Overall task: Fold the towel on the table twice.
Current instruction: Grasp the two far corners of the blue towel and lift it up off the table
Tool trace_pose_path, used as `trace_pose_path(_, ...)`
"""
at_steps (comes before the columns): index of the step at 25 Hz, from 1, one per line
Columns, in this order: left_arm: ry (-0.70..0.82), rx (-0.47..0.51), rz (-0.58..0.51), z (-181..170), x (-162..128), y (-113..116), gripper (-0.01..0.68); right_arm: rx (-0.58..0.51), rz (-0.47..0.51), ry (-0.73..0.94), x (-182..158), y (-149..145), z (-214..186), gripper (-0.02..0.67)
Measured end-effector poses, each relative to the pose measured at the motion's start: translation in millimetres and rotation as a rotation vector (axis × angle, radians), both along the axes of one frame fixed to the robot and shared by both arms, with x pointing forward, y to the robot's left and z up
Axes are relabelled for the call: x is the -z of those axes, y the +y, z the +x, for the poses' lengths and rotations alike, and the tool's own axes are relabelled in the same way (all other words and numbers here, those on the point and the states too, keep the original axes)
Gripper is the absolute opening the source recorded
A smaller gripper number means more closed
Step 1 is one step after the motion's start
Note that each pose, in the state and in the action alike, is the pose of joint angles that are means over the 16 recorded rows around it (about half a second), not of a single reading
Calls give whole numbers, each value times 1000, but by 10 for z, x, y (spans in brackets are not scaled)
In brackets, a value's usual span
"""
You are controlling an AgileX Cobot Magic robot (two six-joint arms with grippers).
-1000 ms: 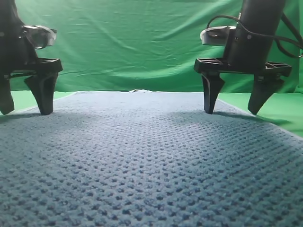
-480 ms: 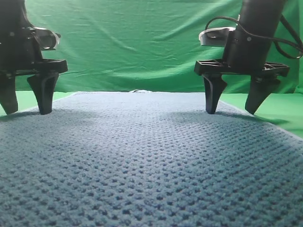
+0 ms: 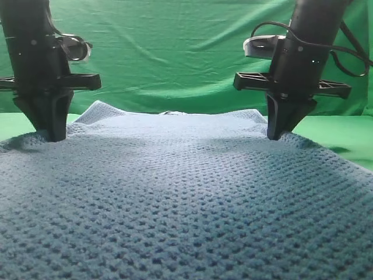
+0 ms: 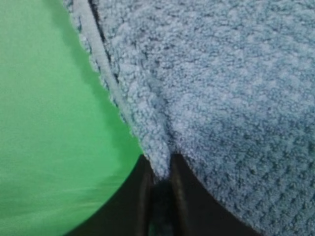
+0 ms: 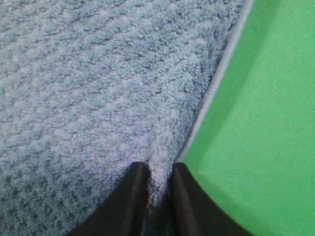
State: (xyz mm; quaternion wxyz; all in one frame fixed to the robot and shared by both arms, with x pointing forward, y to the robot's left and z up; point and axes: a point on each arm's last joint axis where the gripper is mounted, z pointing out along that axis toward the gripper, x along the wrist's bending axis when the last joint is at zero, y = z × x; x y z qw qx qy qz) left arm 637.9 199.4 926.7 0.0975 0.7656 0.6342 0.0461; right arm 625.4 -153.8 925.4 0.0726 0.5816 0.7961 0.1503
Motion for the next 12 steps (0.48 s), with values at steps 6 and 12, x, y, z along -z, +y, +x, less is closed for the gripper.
trace_pose_path(6, 40, -2, -11, 57, -61, -47, 39, 2, 6, 14, -76, 24, 41, 13)
trace_pose_path(12, 37, -11, -28, 176, -325, -36, 0, -6, 19, -23, -393, 65, 140, 0)
